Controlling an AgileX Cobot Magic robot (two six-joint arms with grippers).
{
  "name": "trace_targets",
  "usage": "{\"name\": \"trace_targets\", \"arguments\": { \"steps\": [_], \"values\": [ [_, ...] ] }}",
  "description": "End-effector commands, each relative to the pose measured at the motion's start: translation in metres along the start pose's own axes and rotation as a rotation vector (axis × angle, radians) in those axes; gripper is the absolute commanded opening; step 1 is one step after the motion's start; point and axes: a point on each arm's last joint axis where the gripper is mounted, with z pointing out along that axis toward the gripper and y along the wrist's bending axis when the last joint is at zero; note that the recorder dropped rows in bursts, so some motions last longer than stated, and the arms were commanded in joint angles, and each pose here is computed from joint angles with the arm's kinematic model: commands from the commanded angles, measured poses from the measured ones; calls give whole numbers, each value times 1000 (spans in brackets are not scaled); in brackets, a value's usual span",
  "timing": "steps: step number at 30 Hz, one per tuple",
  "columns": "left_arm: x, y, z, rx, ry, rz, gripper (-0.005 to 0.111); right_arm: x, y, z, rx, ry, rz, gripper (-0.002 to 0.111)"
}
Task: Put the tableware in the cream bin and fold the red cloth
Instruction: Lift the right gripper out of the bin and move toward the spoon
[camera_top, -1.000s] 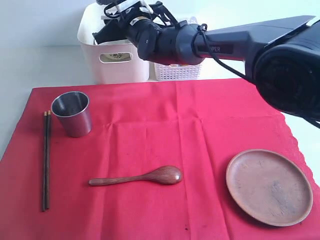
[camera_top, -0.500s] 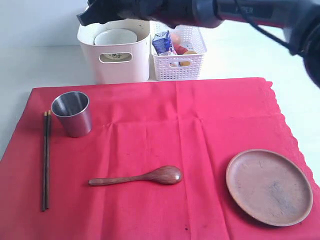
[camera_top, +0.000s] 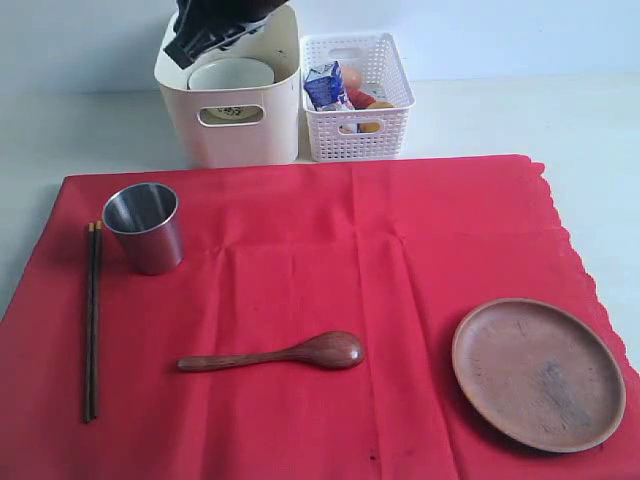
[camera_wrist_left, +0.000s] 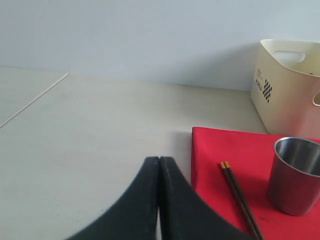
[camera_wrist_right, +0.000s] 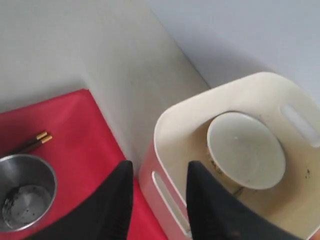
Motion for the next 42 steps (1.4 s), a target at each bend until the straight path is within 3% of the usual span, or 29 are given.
{"name": "trace_targets", "arguments": {
  "steps": [1, 16, 19, 28, 36, 42],
  "values": [
    [0, -1, 0, 9, -5, -6, 1, 16, 4, 3, -17, 75, 8, 32],
    [0, -1, 0, 9, -5, -6, 1, 49, 19, 13, -113, 216, -29, 31],
    [0, -1, 0, 9, -5, -6, 1, 58, 21, 13, -110, 216, -107, 31],
    [0, -1, 0, 9, -5, -6, 1, 65, 29, -36, 27, 108, -127, 23],
    [0, -1, 0, 9, -5, -6, 1, 59, 39, -90, 58, 45, -126, 21],
    [0, -1, 0, 9, -5, -6, 1, 70, 46, -105, 63, 45, -166, 21]
  ]
}}
